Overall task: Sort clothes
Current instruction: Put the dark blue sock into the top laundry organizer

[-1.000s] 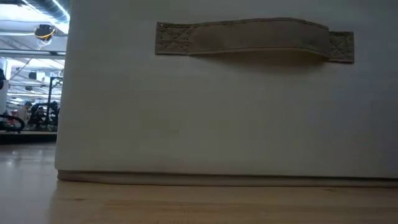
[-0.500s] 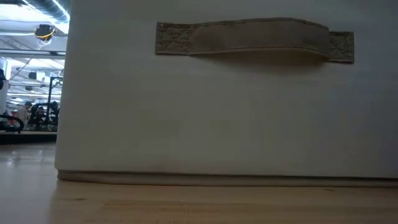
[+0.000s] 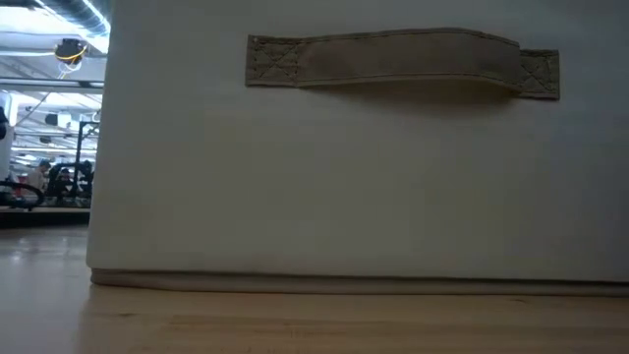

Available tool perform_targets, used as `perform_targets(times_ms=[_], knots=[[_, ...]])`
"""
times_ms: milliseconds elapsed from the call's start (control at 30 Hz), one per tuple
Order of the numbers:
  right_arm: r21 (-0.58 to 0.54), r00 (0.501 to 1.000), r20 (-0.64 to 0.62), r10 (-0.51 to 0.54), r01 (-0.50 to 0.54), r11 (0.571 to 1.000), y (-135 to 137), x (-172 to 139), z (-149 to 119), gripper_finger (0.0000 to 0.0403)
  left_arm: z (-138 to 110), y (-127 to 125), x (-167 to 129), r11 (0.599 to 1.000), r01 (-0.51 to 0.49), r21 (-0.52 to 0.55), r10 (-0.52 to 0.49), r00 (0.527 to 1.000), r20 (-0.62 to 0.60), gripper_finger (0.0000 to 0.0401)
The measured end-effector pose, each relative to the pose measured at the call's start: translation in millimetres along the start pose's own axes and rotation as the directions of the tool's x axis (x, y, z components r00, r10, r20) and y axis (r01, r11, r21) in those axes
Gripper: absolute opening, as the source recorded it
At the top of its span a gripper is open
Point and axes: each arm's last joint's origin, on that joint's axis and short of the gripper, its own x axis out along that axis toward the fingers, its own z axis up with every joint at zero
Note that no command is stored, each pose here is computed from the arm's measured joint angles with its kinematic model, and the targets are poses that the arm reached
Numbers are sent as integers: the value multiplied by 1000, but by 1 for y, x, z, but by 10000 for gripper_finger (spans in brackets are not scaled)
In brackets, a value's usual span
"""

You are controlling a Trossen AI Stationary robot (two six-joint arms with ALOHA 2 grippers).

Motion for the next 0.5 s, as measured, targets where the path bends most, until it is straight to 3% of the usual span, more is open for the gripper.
perform_targets(times_ms=[200, 500], knots=[[0, 1000, -1, 0, 0, 1000, 0, 0, 0, 7, -15, -28, -47, 990, 136, -44, -140, 984, -111, 163], [6, 1000, -1, 0, 0, 1000, 0, 0, 0, 7, -48, -79, -88, 948, 248, -198, -302, 899, -316, 163]])
